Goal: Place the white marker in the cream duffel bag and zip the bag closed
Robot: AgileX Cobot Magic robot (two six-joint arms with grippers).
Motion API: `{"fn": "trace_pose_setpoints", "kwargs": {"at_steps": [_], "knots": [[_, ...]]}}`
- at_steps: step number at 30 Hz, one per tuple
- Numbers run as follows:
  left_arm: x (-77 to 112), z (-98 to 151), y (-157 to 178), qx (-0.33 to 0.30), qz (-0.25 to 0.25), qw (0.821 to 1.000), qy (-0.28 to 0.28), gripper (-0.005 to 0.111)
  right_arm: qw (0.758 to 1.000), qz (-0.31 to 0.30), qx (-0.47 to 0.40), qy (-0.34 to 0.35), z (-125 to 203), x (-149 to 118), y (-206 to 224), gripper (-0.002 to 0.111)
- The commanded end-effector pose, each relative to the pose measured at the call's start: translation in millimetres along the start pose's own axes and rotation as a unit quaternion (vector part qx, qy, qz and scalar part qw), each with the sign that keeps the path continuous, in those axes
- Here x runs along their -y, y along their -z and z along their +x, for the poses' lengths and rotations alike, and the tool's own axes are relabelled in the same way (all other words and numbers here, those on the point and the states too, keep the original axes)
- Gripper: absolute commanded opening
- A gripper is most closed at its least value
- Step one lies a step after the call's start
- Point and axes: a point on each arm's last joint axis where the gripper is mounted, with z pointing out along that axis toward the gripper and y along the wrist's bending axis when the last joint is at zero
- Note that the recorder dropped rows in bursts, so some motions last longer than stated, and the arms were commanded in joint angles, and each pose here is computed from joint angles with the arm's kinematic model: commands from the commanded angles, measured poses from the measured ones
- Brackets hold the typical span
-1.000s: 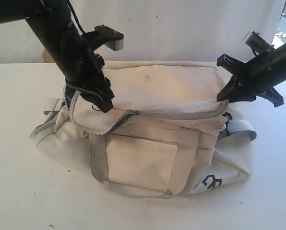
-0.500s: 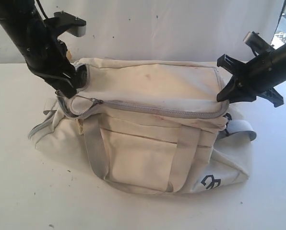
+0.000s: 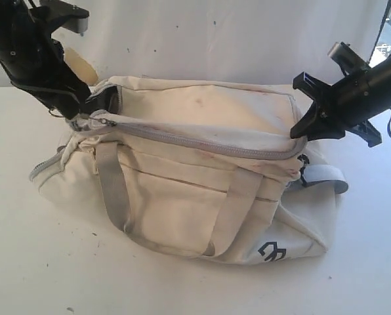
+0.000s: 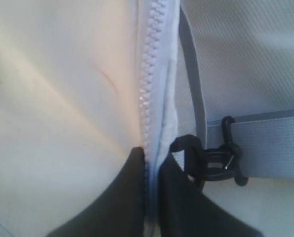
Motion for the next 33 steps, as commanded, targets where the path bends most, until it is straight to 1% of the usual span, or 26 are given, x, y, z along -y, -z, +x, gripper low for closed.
{"fn": "trace_pose_setpoints", "kwargs": {"at_steps": [1,3,5,8,11,12,14,16,18,21,25,28,33], "knots": [[-4.9,7,19,0.016,0.001,1.0,0.011,0.0,0.998,0.035,0.026,0.038,-5,9,8,0.0],[-0.1,5,21,0.028,0.026,0.999,0.003,0.0,0.997,0.029,0.03,0.06,-6,6,10,0.001],[2.3,4,22,0.033,0.039,0.999,0.0,0.0,0.996,0.017,0.037,0.081,-6,1,13,0.005],[3.8,4,22,0.037,0.047,0.998,0.003,0.0,0.993,0.001,0.052,0.106,-6,-5,19,0.019],[4.1,4,22,0.037,0.049,0.998,0.015,0.0,0.992,-0.005,0.06,0.112,-5,-10,24,0.034],[4.6,4,22,0.037,0.052,0.998,0.024,0.0,0.991,-0.005,0.063,0.116,-5,-11,26,0.042],[7.9,2,24,0.045,0.07,0.996,0.033,0.0,0.988,-0.004,0.069,0.137,-4,-14,30,0.052],[13.7,0,25,0.059,0.102,0.993,0.029,0.0,0.985,-0.005,0.075,0.152,-3,-17,35,0.063],[17.1,-1,27,0.067,0.121,0.99,0.028,0.0,0.983,-0.017,0.083,0.161,-3,-22,39,0.068],[18.4,-2,27,0.072,0.128,0.989,0.015,0.0,0.979,-0.049,0.094,0.172,-1,-35,42,0.068],[18.4,-2,27,0.073,0.128,0.989,0.012,0.0,0.963,-0.085,0.089,0.24,7,-56,34,0.068],[18.4,-2,27,0.072,0.128,0.989,0.014,0.0,0.95,-0.093,0.077,0.288,15,-72,24,0.068],[18.4,-2,27,0.072,0.128,0.989,0.015,0.0,0.921,-0.098,0.077,0.37,28,-101,6,0.068]]}}
